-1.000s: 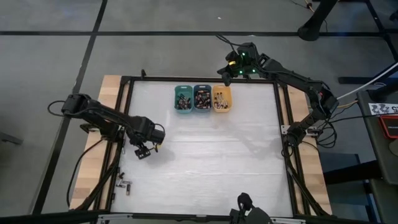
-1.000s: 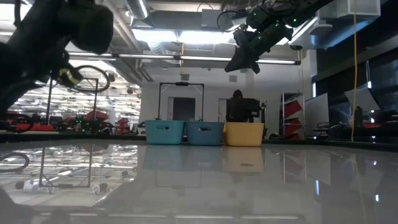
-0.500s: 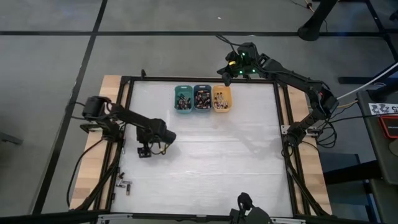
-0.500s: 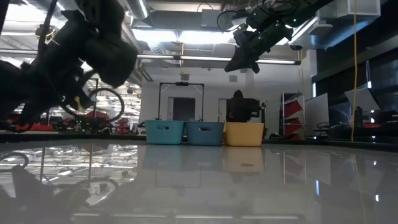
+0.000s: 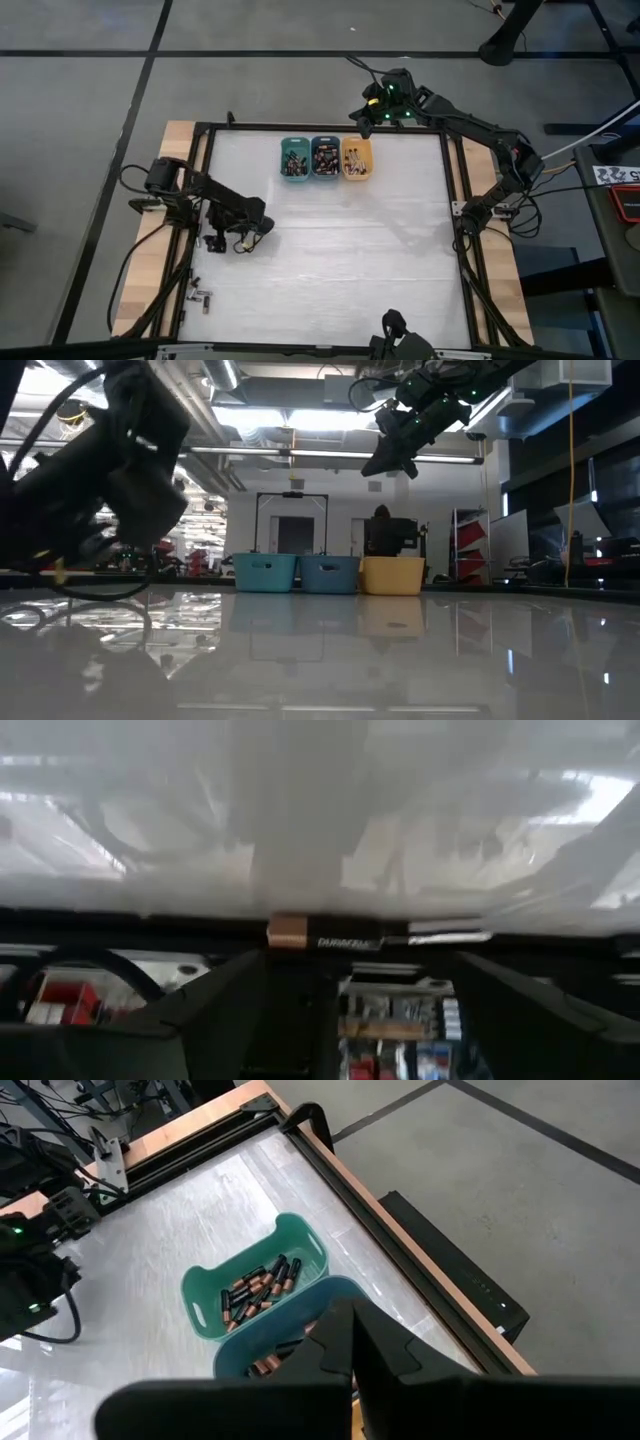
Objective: Sort batteries
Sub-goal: Put the brown battery into the blue bin
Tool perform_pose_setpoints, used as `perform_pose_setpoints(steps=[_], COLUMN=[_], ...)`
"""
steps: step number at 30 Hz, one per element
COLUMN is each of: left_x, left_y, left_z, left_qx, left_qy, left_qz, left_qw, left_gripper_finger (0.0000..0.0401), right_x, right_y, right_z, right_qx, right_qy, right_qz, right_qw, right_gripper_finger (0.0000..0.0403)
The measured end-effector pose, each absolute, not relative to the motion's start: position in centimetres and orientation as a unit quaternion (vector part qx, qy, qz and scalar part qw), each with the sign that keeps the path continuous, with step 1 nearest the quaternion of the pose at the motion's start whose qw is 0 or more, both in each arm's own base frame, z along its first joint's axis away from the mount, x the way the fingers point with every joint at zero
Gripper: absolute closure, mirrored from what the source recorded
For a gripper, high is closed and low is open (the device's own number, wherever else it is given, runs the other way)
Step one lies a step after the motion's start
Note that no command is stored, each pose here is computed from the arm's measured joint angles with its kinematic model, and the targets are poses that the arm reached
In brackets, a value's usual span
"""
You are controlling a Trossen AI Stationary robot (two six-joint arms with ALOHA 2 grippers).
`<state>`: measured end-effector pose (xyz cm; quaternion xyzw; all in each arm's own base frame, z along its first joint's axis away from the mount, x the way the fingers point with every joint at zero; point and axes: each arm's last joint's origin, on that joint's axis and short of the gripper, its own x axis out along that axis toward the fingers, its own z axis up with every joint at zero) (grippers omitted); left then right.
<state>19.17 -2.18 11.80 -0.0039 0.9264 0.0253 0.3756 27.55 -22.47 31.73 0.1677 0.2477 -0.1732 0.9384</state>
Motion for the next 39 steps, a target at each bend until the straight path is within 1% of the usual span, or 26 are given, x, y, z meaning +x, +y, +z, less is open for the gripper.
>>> perform_pose_setpoints(steps=[2, 5, 8, 13, 19, 22, 24, 26, 29, 39], left_x=[18.6, 17.8, 17.5, 17.7, 17.5, 17.3, 17.2, 17.0, 17.0, 17.0], left_y=[-2.1, -2.0, -2.0, -2.0, -2.0, -2.1, -2.1, -2.1, -2.1, -2.1], left_z=[11.2, 10.5, 10.1, 9.6, 9.4, 8.9, 8.5, 8.1, 7.8, 7.8], left_qx=[0.0, 0.002, 0.001, 0.0, -0.003, -0.012, -0.017, -0.021, -0.02, -0.021], left_qy=[0.933, 0.937, 0.936, 0.927, 0.928, 0.934, 0.94, 0.949, 0.954, 0.951], left_qz=[0.024, 0.023, 0.024, 0.022, 0.021, 0.013, 0.01, 0.011, 0.011, 0.012], left_qw=[0.358, 0.348, 0.352, 0.375, 0.371, 0.358, 0.341, 0.314, 0.3, 0.307], left_gripper_finger=[0.0091, 0.0091, 0.0091, 0.0091, 0.0091, 0.0091, 0.0091, 0.0091, 0.0091, 0.0091], right_x=[27.6, 27.6, 27.5, 27.6, 27.6, 27.6, 27.6, 27.6, 27.6, 27.6], right_y=[-22.5, -22.5, -22.5, -22.5, -22.5, -22.5, -22.5, -22.5, -22.5, -22.4], right_z=[31.7, 31.7, 31.7, 31.8, 31.8, 31.8, 31.8, 31.8, 31.7, 31.7], right_qx=[0.168, 0.167, 0.166, 0.166, 0.166, 0.165, 0.165, 0.165, 0.165, 0.17], right_qy=[0.248, 0.247, 0.247, 0.247, 0.247, 0.246, 0.246, 0.245, 0.247, 0.249], right_qz=[-0.174, -0.175, -0.177, -0.177, -0.178, -0.178, -0.178, -0.177, -0.177, -0.16], right_qw=[0.938, 0.938, 0.938, 0.938, 0.938, 0.938, 0.939, 0.939, 0.938, 0.94], right_gripper_finger=[0.0403, 0.0403, 0.0403, 0.0403, 0.0403, 0.0403, 0.0403, 0.0403, 0.0403, 0.0403])
